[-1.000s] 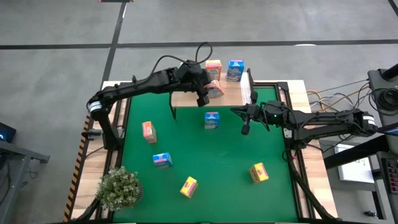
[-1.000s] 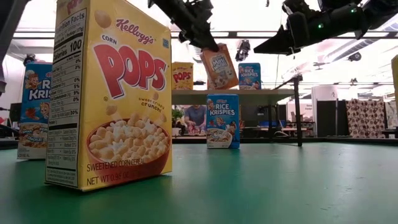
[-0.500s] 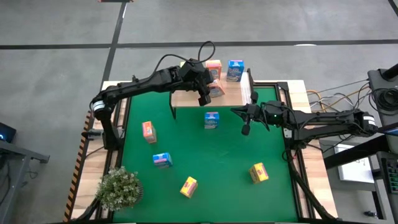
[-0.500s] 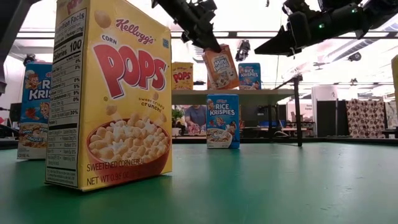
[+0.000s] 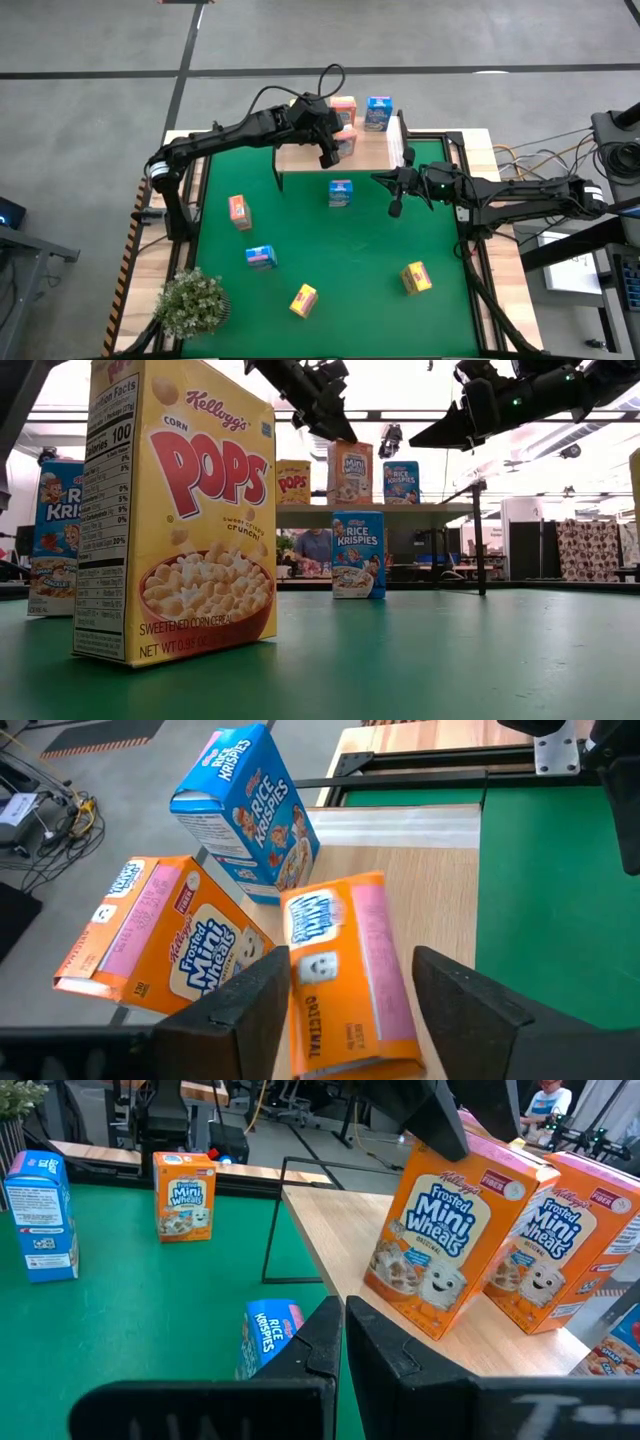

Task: Stack cereal on shelf
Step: Put the right orange cereal box on the shelf aligned with the other orange cereal box

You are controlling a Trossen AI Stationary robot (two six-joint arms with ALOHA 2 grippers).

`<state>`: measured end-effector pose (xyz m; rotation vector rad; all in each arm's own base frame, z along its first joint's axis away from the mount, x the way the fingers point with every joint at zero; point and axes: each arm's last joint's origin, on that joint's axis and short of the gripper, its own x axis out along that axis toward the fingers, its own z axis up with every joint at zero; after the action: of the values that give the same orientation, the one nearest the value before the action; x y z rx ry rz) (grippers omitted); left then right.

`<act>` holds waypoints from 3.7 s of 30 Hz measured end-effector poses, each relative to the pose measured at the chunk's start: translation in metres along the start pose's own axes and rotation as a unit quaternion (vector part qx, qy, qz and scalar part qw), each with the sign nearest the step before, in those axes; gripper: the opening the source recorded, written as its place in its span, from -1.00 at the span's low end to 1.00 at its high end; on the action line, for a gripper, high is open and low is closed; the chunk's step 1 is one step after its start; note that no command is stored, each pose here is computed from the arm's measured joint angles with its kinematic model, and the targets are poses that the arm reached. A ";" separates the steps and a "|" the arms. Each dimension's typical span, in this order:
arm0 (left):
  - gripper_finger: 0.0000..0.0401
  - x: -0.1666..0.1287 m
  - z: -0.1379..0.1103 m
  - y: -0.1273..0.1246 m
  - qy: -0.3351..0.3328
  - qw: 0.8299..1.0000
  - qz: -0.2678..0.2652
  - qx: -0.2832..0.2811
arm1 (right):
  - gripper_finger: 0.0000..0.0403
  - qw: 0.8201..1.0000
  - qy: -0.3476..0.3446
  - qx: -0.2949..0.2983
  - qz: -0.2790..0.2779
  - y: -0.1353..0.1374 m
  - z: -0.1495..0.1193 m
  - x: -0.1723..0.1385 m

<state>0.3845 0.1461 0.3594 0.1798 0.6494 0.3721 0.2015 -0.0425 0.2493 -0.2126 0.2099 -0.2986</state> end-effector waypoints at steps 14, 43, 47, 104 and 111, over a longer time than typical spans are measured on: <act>0.10 -0.024 0.017 0.005 0.008 0.999 -0.006 0.051 | -0.96 1.000 0.000 0.005 0.000 0.000 0.000 0.000; -0.80 -0.050 -0.087 -0.049 -0.067 0.996 0.008 0.062 | -0.96 0.994 -0.006 0.085 -0.066 -0.025 0.019 0.012; -0.81 -0.046 -0.106 -0.054 -0.096 0.994 0.015 0.051 | -0.96 0.991 -0.006 0.105 -0.078 -0.033 0.023 0.019; -0.81 0.018 -0.130 -0.038 -0.200 0.978 0.058 -0.005 | -0.96 0.988 0.046 0.096 -0.110 -0.085 0.007 0.076; -0.81 0.019 -0.129 -0.037 -0.198 0.978 0.062 -0.006 | -0.96 0.993 0.042 0.083 -0.067 -0.082 0.006 0.077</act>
<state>0.3289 0.1252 0.2370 0.2744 0.2436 0.4452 0.2534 -0.1421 0.2614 -0.0497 0.2538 -0.4561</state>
